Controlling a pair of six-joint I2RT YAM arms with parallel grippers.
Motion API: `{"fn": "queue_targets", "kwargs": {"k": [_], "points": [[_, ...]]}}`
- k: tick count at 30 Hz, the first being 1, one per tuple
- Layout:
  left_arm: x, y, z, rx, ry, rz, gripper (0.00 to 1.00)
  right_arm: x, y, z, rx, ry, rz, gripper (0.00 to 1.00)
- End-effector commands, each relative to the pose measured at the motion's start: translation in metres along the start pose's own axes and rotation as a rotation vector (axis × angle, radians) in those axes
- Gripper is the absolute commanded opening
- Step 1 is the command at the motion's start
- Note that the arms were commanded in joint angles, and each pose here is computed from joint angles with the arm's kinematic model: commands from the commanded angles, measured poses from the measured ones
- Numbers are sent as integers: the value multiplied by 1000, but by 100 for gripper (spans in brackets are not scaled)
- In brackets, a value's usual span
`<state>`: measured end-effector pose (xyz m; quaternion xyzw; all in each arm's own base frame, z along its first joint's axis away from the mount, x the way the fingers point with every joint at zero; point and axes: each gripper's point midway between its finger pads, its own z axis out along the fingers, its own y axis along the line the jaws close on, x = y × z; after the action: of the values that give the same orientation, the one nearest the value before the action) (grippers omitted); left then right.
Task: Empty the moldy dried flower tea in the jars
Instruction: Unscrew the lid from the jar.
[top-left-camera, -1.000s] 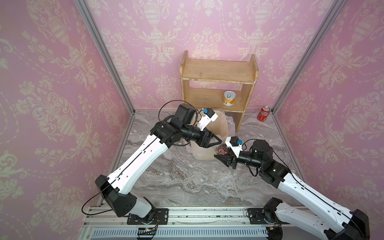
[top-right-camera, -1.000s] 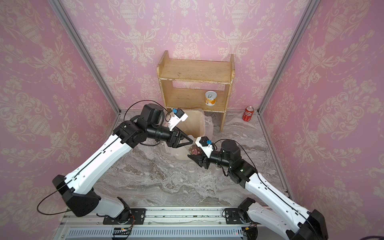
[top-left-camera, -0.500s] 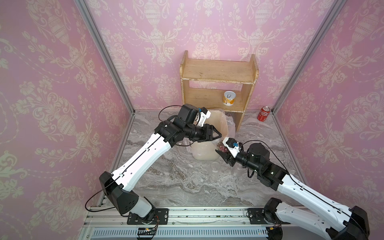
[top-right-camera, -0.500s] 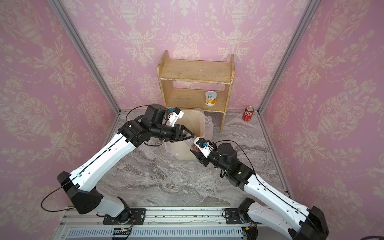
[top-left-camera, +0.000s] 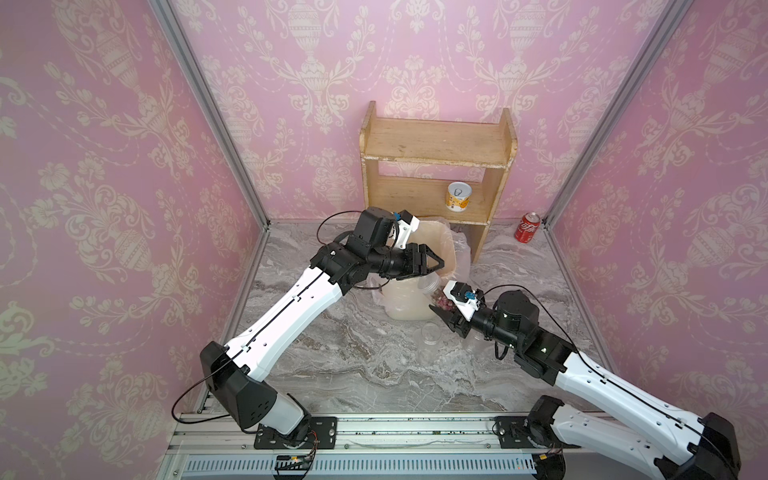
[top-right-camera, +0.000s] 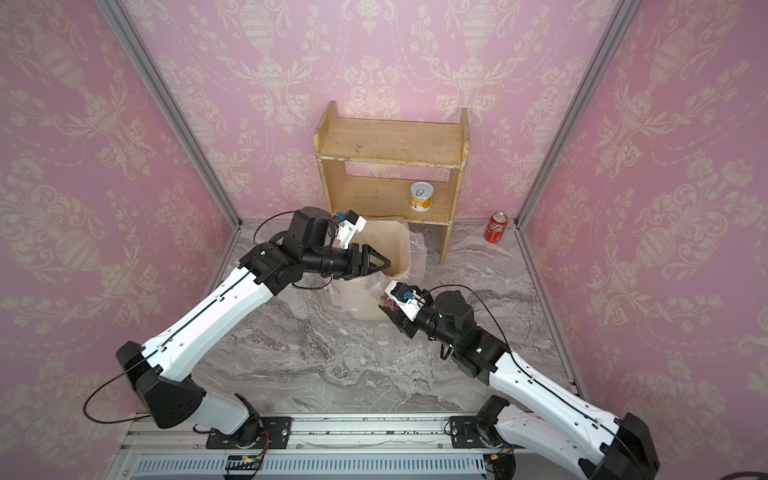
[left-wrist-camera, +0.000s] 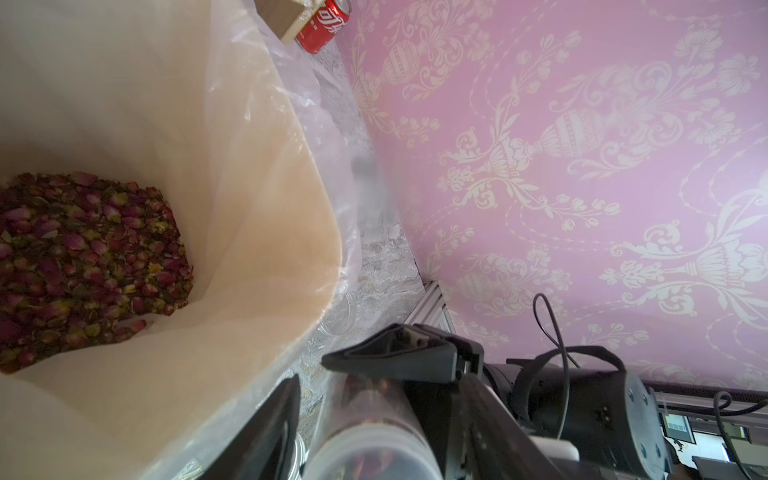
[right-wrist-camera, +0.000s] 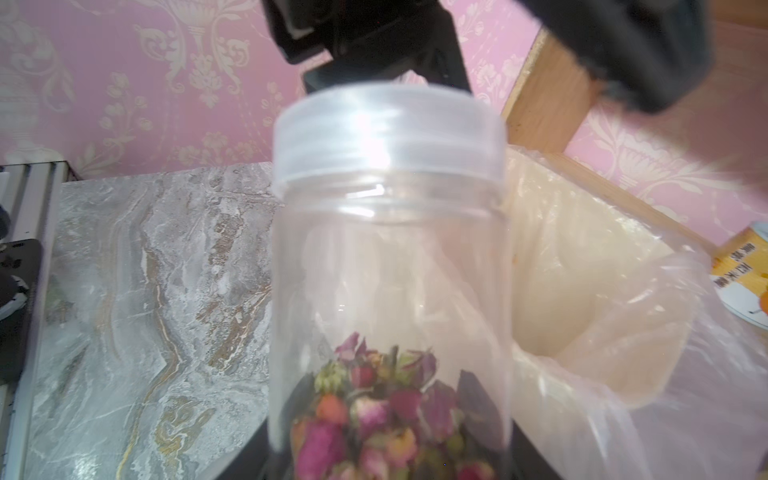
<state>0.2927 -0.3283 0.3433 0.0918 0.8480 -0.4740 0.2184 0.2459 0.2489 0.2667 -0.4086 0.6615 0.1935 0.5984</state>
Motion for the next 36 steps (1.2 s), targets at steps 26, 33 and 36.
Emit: {"fn": "queue_targets", "kwargs": {"k": [26,33,36], "points": [[34,-36,-71,236,-32,782,99,-48,25,-23,-319,-208,257,8],[23,-18,-70,102,-71,834,99,-55,22,-20,-327,-190,296,8],[20,-11,-66,65,-55,836,99,-62,21,-19,-331,-189,299,8]]}}
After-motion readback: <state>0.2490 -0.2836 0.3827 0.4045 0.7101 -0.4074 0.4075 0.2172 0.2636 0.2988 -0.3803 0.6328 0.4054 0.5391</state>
